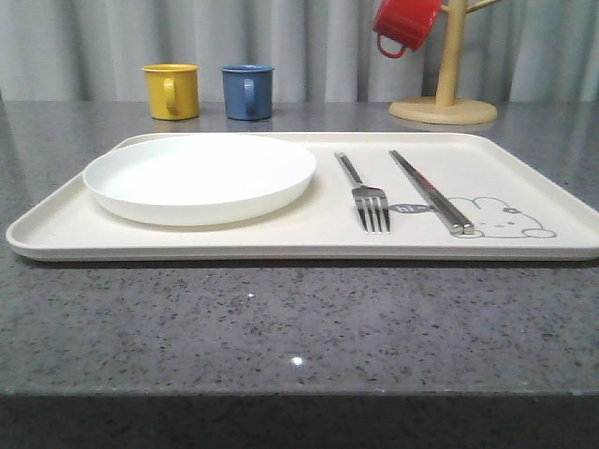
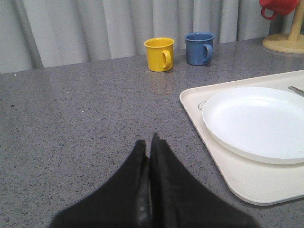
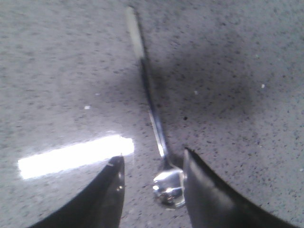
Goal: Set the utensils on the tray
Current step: 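Grasp the steel spoon by its handle with the right gripper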
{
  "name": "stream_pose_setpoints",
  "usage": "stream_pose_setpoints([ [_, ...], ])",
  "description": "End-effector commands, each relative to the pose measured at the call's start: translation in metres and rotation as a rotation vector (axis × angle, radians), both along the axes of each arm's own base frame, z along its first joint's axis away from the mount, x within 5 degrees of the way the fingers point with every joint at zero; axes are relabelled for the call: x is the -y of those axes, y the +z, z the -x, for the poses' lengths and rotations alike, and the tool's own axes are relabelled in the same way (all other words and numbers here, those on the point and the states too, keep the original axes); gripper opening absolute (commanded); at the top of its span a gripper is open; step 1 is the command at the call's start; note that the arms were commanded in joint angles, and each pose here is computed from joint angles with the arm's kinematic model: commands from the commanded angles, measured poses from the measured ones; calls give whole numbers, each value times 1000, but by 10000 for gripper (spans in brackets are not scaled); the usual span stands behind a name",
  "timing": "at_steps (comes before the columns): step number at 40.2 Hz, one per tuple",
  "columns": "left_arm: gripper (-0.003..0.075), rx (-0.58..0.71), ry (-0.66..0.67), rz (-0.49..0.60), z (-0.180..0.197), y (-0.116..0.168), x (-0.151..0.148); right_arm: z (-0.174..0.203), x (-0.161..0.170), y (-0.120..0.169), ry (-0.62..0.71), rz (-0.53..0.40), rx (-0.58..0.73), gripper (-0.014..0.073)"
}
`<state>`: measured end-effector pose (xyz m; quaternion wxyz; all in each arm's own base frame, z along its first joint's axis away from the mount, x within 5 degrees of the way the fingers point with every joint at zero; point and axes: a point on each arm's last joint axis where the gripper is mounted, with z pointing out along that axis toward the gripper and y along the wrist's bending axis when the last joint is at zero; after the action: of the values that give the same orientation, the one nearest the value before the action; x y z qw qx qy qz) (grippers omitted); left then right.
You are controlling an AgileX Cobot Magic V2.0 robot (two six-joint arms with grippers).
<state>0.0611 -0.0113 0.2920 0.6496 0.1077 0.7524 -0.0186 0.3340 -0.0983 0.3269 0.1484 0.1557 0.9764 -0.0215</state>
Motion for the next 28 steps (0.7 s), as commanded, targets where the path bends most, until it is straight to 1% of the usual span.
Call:
stream_pose_setpoints([
  [1, -18, 96, 5, 32, 0, 16, 0, 4, 3, 8, 13, 11, -19, 330],
  [20, -18, 96, 5, 32, 0, 16, 0, -25, 11, -36, 35, -4, -72, 330],
  [28, -18, 96, 5, 32, 0, 16, 0, -29, 11, -44, 34, -21, -91, 326],
])
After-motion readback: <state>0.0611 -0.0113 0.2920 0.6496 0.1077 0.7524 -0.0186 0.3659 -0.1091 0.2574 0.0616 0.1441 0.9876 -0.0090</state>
